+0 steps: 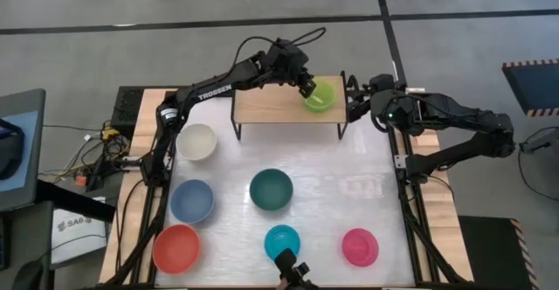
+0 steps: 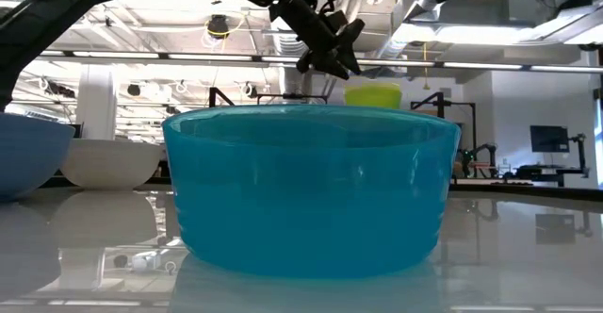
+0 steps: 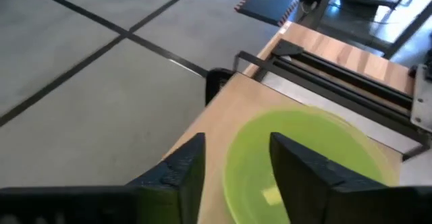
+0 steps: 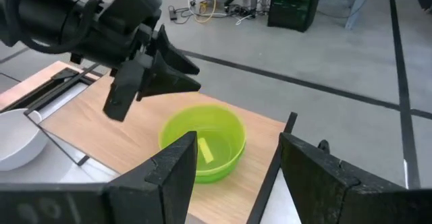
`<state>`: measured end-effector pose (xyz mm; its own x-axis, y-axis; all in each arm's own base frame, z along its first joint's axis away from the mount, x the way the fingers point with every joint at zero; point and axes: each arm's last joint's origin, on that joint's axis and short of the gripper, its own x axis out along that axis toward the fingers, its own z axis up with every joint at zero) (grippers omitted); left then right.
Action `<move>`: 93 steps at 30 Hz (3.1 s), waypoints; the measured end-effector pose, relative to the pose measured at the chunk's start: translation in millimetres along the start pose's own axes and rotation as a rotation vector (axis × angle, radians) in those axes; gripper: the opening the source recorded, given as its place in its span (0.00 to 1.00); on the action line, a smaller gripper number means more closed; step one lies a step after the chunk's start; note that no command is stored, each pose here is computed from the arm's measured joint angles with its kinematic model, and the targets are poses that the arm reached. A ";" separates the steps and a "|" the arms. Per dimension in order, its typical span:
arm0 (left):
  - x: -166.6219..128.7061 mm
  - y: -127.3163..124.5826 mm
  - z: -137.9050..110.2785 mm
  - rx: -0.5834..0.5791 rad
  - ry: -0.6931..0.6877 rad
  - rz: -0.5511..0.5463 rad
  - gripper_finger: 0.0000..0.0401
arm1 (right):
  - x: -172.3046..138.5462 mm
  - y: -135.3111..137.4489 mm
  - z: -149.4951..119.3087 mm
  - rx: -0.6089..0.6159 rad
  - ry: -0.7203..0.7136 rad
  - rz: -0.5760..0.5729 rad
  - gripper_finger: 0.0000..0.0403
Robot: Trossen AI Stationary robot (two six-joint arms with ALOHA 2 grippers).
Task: Place and stack bowls onto a shelf
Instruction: Stack the small red bowl on top of the yellow bowl on the shelf
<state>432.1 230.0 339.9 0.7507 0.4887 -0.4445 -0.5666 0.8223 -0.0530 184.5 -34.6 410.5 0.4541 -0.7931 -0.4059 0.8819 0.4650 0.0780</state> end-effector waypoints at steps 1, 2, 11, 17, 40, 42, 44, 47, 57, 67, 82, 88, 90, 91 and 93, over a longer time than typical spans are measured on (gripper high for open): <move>0.0 0.4 0.3 -0.007 -0.004 0.013 0.41 | 0.0 0.1 -0.1 0.002 0.003 0.004 0.58; -0.2 0.9 0.7 -0.016 -0.008 0.032 0.42 | -0.2 0.3 -0.3 0.008 0.006 0.008 0.58; -9.7 2.3 1.6 -0.027 0.039 0.036 0.41 | -5.9 -0.2 -14.8 -0.067 0.171 0.092 0.58; -58.2 -3.1 23.2 0.042 0.027 0.016 0.36 | -1.6 -8.6 -69.3 -0.217 0.633 0.160 0.58; -87.5 -11.7 25.7 0.197 0.083 -0.016 0.32 | -64.8 32.5 -278.4 -0.466 1.024 0.717 0.58; -87.6 -11.6 25.0 0.201 0.091 -0.015 0.34 | -68.8 37.4 -290.4 -0.494 1.031 0.719 0.58; -87.6 -11.6 24.6 0.218 0.095 -0.016 0.36 | -71.6 43.1 -302.4 -0.489 1.043 0.711 0.58; -87.9 -14.1 24.3 0.233 0.094 -0.021 0.39 | -72.2 45.5 -315.5 -0.468 1.071 0.645 0.58; -91.8 -14.5 22.7 0.229 0.121 -0.023 0.42 | -63.9 45.7 -317.9 -0.404 1.102 0.537 0.17; -132.9 -18.1 39.4 0.228 0.042 -0.039 0.42 | -36.6 27.8 -249.9 -0.219 0.952 0.569 0.06; -161.5 -17.4 37.1 0.189 0.114 -0.059 0.42 | 48.4 -21.7 -66.6 0.066 0.167 0.412 0.06; -159.9 -26.4 31.3 0.173 0.146 -0.064 0.42 | 97.1 -35.2 -18.6 0.059 0.097 0.233 0.06; -160.3 -26.6 30.0 0.167 0.156 -0.035 0.42 | 115.8 -39.1 -6.0 0.052 0.115 0.207 0.06; -160.3 -26.1 29.3 0.168 0.163 -0.023 0.42 | 125.4 -41.5 -2.1 0.049 0.142 0.198 0.06; -160.8 -24.6 26.0 0.172 0.199 -0.006 0.42 | 143.2 -45.2 2.2 0.052 0.217 0.178 0.07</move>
<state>334.1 138.8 436.0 0.6629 0.4307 -0.6124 -0.4833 0.8709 0.0894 210.0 -170.1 350.8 0.5694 -0.5958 -0.5664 0.7988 0.5639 0.2099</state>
